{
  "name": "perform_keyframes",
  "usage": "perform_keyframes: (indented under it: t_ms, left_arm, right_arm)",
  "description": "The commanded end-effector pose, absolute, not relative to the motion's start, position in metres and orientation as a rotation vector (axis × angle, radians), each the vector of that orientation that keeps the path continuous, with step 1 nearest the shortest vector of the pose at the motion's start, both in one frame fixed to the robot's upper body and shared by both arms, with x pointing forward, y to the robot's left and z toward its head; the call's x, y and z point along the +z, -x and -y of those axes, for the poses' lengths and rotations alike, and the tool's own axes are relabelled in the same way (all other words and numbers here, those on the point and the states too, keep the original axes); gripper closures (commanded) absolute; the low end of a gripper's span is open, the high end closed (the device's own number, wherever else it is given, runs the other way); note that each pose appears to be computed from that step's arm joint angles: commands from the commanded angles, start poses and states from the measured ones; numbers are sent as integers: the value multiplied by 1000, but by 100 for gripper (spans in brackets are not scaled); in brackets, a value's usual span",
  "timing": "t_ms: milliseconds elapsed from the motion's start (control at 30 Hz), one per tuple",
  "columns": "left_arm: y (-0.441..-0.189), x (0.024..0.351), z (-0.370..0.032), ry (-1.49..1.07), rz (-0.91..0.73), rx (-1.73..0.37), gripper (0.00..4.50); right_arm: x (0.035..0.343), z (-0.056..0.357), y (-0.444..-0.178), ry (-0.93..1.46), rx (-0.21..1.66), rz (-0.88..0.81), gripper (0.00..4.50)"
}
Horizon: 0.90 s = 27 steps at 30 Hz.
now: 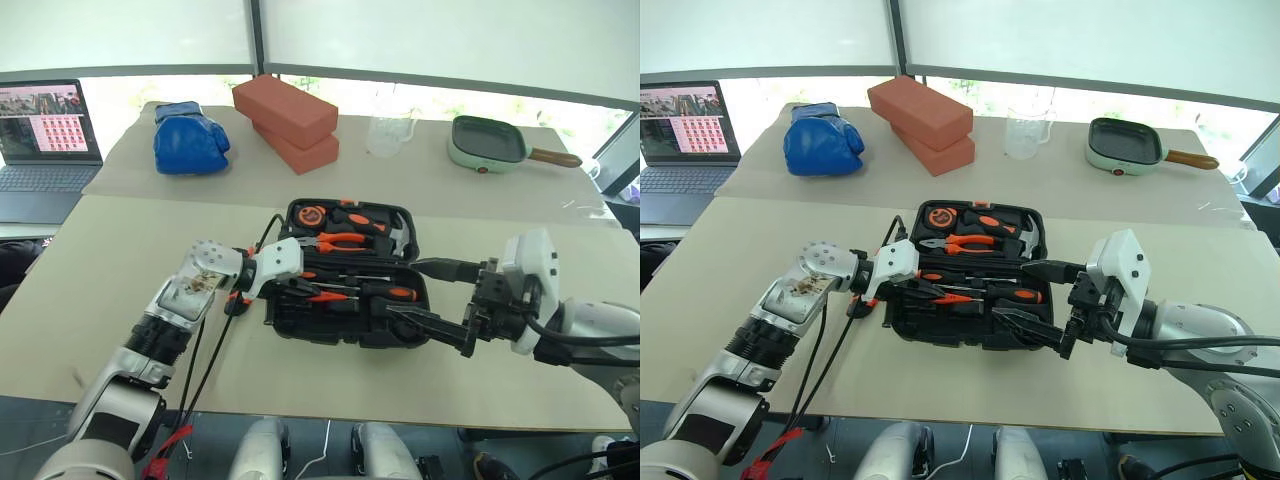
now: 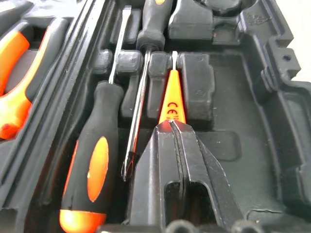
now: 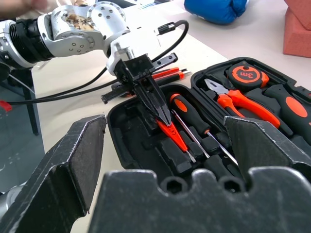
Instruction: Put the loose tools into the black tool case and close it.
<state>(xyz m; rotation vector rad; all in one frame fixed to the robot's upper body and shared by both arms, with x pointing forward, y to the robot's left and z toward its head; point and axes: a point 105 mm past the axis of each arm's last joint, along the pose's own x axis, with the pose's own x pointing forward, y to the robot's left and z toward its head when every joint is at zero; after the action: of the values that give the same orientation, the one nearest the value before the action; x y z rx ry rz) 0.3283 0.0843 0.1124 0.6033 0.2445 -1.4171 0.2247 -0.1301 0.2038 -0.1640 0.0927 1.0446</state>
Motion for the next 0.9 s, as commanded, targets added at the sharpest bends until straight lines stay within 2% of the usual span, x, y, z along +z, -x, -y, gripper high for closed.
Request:
perform_keyframes:
  t_ms: [33, 167, 300, 400, 467, 500, 600, 733, 833, 900]
  left_arm:
    - [-330, 90, -97, -622, -360, -1382, 446]
    - [-327, 94, -99, -589, -352, -1384, 446]
    - [-321, 128, -103, -453, -281, -1370, 446]
    - [-322, 169, -124, -336, -217, -1258, 372]
    - [-321, 193, -148, -256, -187, -1146, 296]
    - [-319, 200, -160, -228, -183, -1085, 277]
    - [-305, 203, -204, -183, -221, -892, 160]
    - [-276, 177, -257, -166, -345, -636, 7]
    - [-249, 150, -280, -189, -468, -487, 7]
    - [-247, 152, -274, -174, -471, -481, 7]
  right_arm:
    - [211, 127, -223, 174, 1056, -55, 0]
    - [210, 127, -224, 173, 1058, -56, 0]
    - [207, 126, -226, 198, 1077, -66, 0]
    - [205, 125, -232, 225, 1090, -61, 0]
    - [207, 123, -238, 226, 1100, -47, 0]
    - [208, 122, -240, 227, 1109, -40, 0]
    - [208, 118, -243, 247, 1158, -30, 0]
    - [203, 112, -248, 267, 1225, -33, 0]
    - [201, 106, -251, 258, 1289, -46, 0]
    - [200, 104, -251, 255, 1316, -47, 0]
